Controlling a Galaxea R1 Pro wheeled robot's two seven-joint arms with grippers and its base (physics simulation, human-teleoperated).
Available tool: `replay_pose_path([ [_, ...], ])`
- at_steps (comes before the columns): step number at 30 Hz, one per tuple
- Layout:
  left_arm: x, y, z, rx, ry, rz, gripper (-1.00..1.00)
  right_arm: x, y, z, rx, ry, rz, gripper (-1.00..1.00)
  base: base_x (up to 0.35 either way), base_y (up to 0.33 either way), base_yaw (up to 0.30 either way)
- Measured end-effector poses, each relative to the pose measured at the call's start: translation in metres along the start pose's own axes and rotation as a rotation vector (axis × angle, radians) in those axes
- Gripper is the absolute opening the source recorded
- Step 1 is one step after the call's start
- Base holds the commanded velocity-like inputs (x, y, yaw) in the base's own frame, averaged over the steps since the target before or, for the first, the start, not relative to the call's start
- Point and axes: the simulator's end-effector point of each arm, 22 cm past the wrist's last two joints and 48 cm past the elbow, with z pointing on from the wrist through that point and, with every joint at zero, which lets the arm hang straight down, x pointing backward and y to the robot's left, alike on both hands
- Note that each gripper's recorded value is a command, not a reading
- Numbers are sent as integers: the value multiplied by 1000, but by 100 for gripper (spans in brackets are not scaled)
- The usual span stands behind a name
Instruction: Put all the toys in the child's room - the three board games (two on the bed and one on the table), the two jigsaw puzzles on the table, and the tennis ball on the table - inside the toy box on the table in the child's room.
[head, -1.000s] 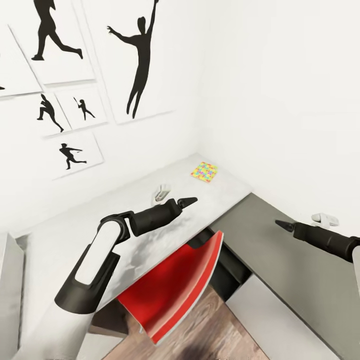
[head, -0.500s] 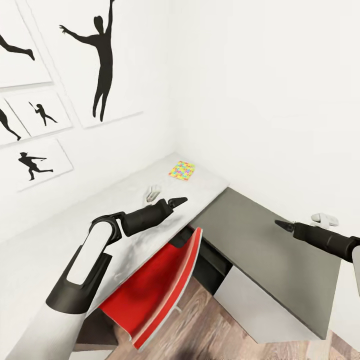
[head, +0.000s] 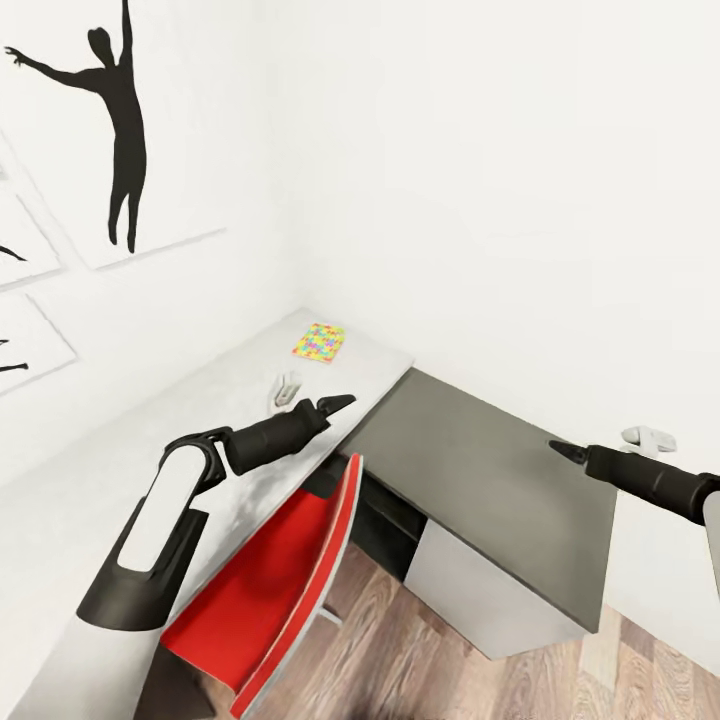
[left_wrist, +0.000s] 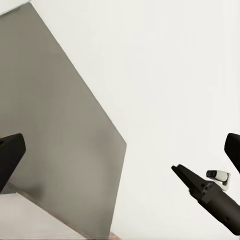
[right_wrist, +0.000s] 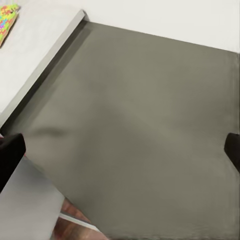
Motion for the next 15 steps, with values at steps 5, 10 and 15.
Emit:
replay_pose_path([
  [5,-1,8,-5,-11,0,-8,100,0,0,0,0,0,0,100,0,0,-286],
  [10,-1,10,-6,-14,1,-11,100,0,0,0,0,1,0,100,0,0,-286],
  [15,-1,11,-6,-16,2,-11,100,1,0,0,0,1,0,100,0,0,-286],
])
